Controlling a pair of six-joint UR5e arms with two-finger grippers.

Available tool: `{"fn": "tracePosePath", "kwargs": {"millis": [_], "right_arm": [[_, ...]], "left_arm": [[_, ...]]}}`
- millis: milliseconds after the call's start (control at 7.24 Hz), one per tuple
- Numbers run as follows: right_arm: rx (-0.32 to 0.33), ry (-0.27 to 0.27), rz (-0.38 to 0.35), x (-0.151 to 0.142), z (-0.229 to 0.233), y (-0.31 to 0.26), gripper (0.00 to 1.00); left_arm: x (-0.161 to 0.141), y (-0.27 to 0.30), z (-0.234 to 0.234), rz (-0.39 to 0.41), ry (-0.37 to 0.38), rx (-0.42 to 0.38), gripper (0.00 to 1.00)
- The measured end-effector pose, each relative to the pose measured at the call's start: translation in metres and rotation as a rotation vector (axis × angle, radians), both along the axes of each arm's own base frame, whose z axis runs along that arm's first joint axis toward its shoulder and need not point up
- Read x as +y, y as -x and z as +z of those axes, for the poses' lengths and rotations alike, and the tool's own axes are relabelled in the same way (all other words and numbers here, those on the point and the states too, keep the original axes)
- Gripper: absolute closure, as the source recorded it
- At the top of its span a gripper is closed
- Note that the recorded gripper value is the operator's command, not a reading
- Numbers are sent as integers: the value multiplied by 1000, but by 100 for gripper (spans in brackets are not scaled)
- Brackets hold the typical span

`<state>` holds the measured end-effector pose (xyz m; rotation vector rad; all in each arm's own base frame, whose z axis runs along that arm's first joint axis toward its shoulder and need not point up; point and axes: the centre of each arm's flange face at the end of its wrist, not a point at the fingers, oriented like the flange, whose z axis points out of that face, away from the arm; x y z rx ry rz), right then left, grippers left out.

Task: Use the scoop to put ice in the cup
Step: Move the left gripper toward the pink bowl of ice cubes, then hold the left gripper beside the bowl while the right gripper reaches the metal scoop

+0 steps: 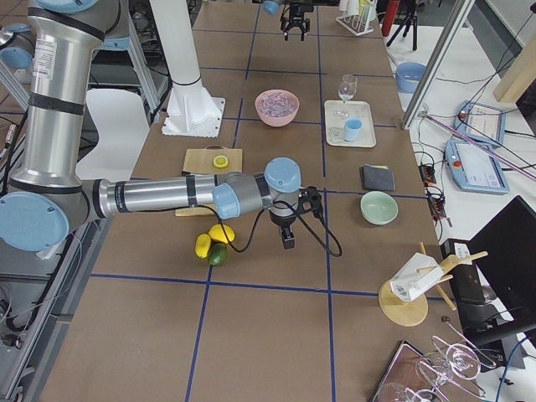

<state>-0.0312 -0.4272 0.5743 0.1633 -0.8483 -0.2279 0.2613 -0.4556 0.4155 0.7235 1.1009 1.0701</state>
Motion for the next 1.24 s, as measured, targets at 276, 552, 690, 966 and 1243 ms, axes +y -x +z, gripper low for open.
{"fn": "tracePosePath", "kwargs": {"millis": [276,552,690,966,1243], "right_arm": [[-2,7,3,-1,-2,3,0],[-6,14,5,-2,-9,11,0],[-12,11,8,-2,-19,15,0],[-41,59,46,5,-57,47,0],[-94,86,111,21,-81,78,0]], "left_arm": [[13,-103,-61,72,-152,66,0],[38,-168,-95,68,-227,82,0],[48,-189,-102,44,-247,76,0],[59,-215,-101,33,-261,60,0],[60,-225,-96,39,-259,50,0]]}}
